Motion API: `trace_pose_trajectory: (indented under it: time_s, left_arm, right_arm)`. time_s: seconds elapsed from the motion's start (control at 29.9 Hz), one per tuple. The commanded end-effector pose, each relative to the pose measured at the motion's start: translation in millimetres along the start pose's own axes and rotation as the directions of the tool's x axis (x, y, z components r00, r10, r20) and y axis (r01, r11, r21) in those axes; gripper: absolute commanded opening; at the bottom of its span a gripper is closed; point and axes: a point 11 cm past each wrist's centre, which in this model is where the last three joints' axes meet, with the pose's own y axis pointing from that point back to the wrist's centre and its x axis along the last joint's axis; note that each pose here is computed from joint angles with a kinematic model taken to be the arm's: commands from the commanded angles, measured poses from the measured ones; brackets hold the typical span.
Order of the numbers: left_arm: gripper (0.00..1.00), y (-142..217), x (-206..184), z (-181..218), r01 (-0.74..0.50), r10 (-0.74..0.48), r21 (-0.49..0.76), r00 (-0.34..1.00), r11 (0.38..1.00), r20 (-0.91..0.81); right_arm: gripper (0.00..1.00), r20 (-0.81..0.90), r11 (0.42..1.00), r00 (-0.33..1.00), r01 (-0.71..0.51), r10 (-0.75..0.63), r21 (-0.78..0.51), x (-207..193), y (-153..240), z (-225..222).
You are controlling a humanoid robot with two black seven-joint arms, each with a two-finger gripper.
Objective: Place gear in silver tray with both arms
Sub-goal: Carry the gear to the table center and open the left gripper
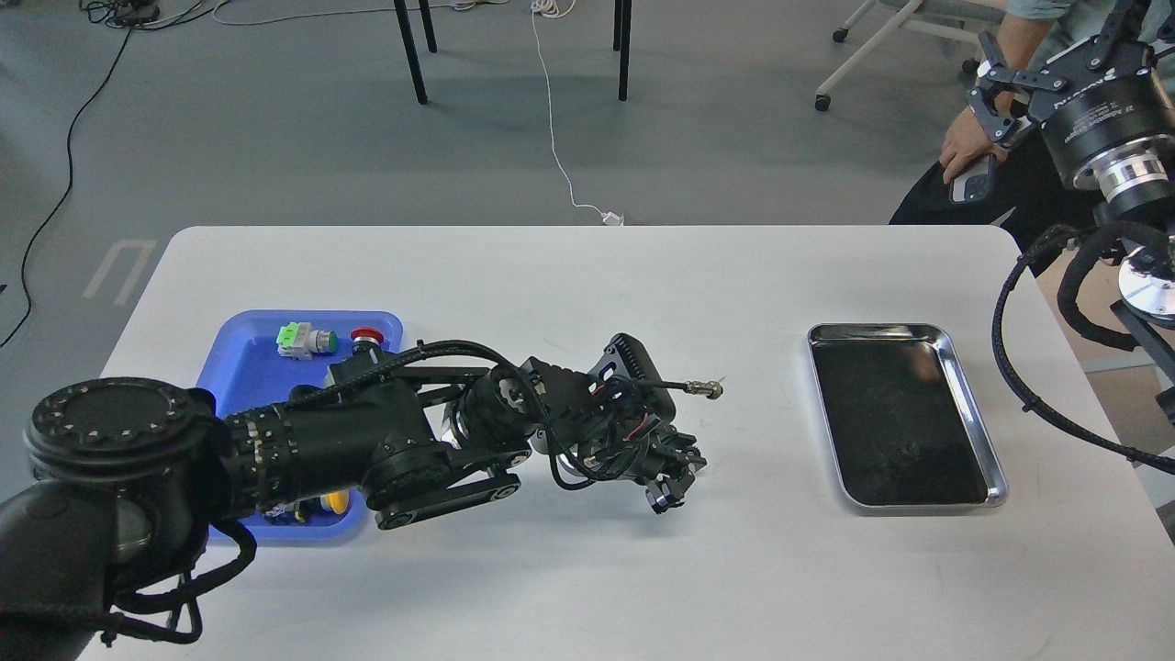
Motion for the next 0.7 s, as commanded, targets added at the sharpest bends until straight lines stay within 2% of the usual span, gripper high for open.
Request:
trace_pose_trajectory:
  time_s: [0.0,0.03,0.1,0.33,0.43,0.53,0.67]
  left_arm:
    - [0.39,0.6,3.2,0.8,-0.008,0.008,-0.004,1.0,1.0,-0.001]
    - [0.41,0.7,4.0,1.6,-0.01,0.01,-0.006,1.0,1.0,-0.001]
    - [0.53,1.0,6.5,3.7,-0.017,0.017,-0.014,1.0,1.0,-0.004]
    - [0.66,10.8,13.1,-8.7,-0.063,0.063,0.0,0.996,0.998,-0.056]
    - [0.67,31.3,32.0,-24.7,-0.164,0.162,0.011,0.965,0.986,-0.205]
    - [0.67,56.4,31.2,-53.9,-0.222,0.229,0.061,0.904,0.973,-0.36]
    - [0.67,92.5,28.5,-90.4,-0.307,0.326,0.134,0.756,0.942,-0.568]
  right_arm:
    - [0.99,0.003,1.0,1.0,-0.001,0.001,-0.003,-0.6,-0.5,1.8]
    - [0.99,0.002,1.0,1.0,0.001,-0.001,-0.003,-1.1,-0.6,1.9]
    - [0.99,0.001,1.0,1.0,0.0,0.0,-0.003,-0.6,-0.5,1.8]
    - [0.99,0.0,1.0,1.0,0.006,-0.006,-0.003,-2.5,-1.6,0.7]
    - [0.99,-0.013,0.999,1.0,0.025,-0.025,-0.031,-7.1,-2.5,6.3]
    - [0.99,-0.051,0.996,0.997,0.062,-0.065,-0.059,-18.8,-8.8,6.9]
    - [0.99,-0.106,0.993,0.989,0.095,-0.102,-0.069,-30.0,-17.9,-4.2]
